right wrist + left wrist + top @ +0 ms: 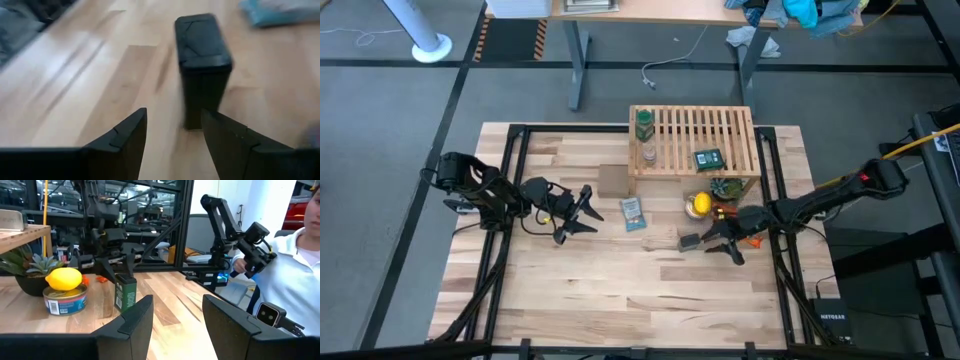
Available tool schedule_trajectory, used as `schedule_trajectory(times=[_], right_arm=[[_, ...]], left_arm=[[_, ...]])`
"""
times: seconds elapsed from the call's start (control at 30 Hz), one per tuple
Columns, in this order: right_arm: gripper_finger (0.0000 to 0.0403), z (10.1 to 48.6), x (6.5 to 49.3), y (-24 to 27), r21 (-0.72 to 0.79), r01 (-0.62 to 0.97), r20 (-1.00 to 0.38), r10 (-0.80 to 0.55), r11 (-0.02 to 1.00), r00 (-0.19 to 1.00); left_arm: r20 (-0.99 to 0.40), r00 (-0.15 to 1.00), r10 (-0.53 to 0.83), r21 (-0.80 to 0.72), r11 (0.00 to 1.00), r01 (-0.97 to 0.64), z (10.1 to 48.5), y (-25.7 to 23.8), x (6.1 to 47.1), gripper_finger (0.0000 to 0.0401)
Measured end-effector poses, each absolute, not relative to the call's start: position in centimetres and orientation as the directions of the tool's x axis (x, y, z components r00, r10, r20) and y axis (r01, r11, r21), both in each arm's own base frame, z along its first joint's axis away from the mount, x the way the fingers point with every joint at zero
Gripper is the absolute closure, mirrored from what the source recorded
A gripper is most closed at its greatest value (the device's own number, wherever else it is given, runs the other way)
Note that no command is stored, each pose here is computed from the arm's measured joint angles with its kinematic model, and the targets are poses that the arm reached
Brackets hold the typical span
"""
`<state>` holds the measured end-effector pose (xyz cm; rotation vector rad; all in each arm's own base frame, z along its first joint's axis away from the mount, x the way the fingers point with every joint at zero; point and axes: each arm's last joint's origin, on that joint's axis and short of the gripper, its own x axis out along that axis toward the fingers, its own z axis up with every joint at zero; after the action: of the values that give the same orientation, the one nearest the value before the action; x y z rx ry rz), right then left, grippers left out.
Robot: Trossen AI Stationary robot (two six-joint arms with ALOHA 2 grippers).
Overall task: Shelf spices
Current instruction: Put the black seasoning can on the shelf
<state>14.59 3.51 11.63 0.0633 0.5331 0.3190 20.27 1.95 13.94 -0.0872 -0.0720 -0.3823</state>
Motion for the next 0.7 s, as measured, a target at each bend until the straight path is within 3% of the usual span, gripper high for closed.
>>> schedule_trajectory(times=[0.23, 0.43, 0.7], right_arm=[[0.0210, 11.64, 14.37, 4.38, -0.036, -0.079, -0.478, 0.053, 0.996, 0.877], [0.0210, 11.72, 14.37, 4.52, -0.014, -0.067, -0.468, 0.053, 0.998, 0.882], [0.0210, 12.13, 14.57, 4.62, 0.011, -0.070, -0.427, 0.068, 0.997, 0.902]], left_arm=[[0.087, 0.925, -0.369, -0.071, 0.924, 0.375, 13.94, 1.95, 20.27, 0.0237], [0.074, 0.927, -0.369, -0.029, 0.928, 0.372, 13.80, 1.95, 20.29, 0.0237], [0.047, 0.929, -0.368, -0.106, 0.923, 0.371, 13.51, 1.96, 20.31, 0.0237]])
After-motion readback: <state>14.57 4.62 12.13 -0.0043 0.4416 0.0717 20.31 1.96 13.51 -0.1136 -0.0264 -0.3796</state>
